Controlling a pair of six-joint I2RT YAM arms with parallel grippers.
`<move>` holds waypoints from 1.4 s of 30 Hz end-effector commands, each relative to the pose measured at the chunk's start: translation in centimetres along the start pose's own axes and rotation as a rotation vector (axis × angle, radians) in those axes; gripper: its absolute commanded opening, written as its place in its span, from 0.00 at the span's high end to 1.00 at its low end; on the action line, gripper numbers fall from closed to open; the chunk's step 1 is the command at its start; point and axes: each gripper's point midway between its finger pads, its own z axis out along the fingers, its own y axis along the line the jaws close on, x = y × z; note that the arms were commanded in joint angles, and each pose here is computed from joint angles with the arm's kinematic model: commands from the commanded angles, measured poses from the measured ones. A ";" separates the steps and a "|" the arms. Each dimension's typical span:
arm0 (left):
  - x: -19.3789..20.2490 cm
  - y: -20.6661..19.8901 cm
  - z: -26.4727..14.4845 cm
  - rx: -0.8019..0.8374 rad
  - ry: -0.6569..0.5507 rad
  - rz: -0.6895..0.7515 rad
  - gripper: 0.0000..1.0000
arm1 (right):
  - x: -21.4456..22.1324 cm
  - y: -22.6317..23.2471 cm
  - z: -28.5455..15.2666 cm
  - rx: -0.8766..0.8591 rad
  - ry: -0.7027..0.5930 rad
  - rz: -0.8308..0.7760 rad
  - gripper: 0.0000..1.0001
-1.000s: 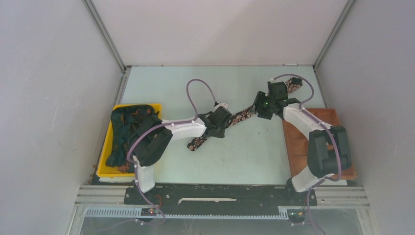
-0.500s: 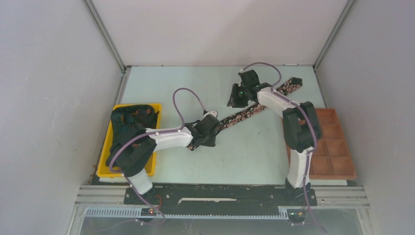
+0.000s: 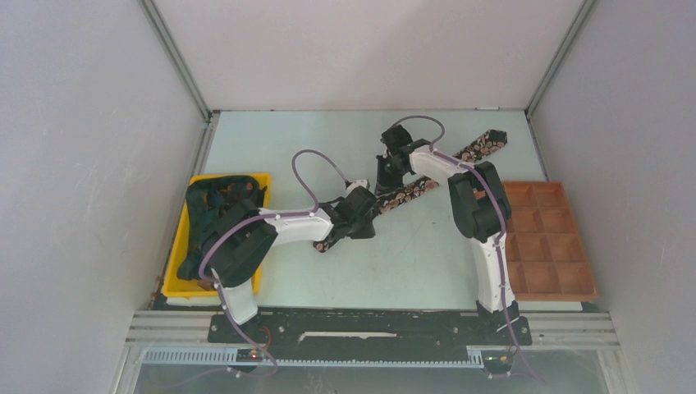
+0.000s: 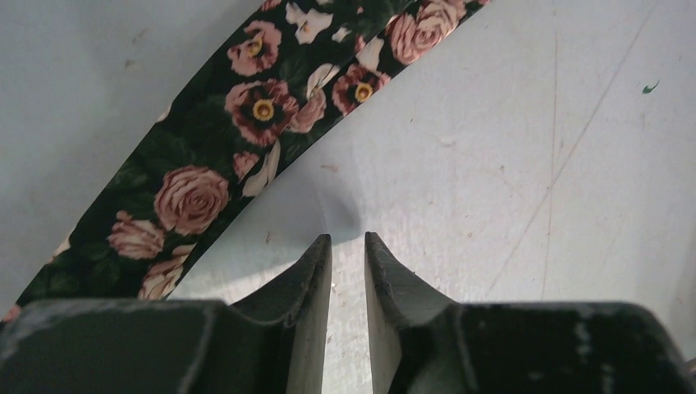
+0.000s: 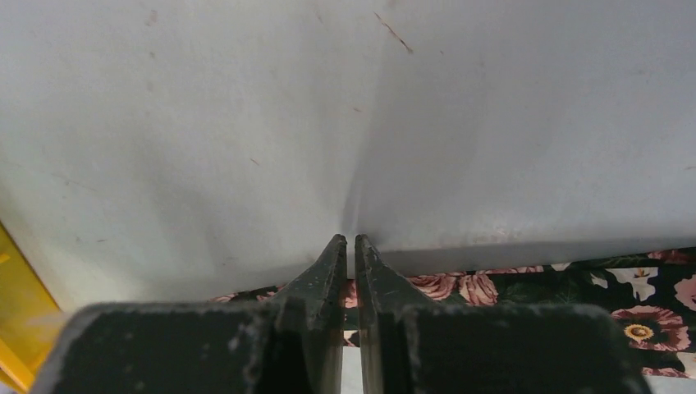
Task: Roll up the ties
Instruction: Flatten out the tie at the center of the board.
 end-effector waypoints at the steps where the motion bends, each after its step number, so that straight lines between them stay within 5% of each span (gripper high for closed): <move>1: -0.7 0.4 1.0 -0.037 -0.017 -0.023 0.74 | 1.1 -0.6 -0.2 0.020 0.020 -0.013 0.90; 33: -2.8 3.9 4.0 -0.164 -0.075 -0.043 0.78 | 2.1 -2.1 -3.7 0.060 -0.048 0.021 1.00; 42: -3.4 2.8 0.2 -0.102 -0.119 -0.020 0.73 | -0.8 -0.8 -5.0 0.023 -0.131 0.000 0.98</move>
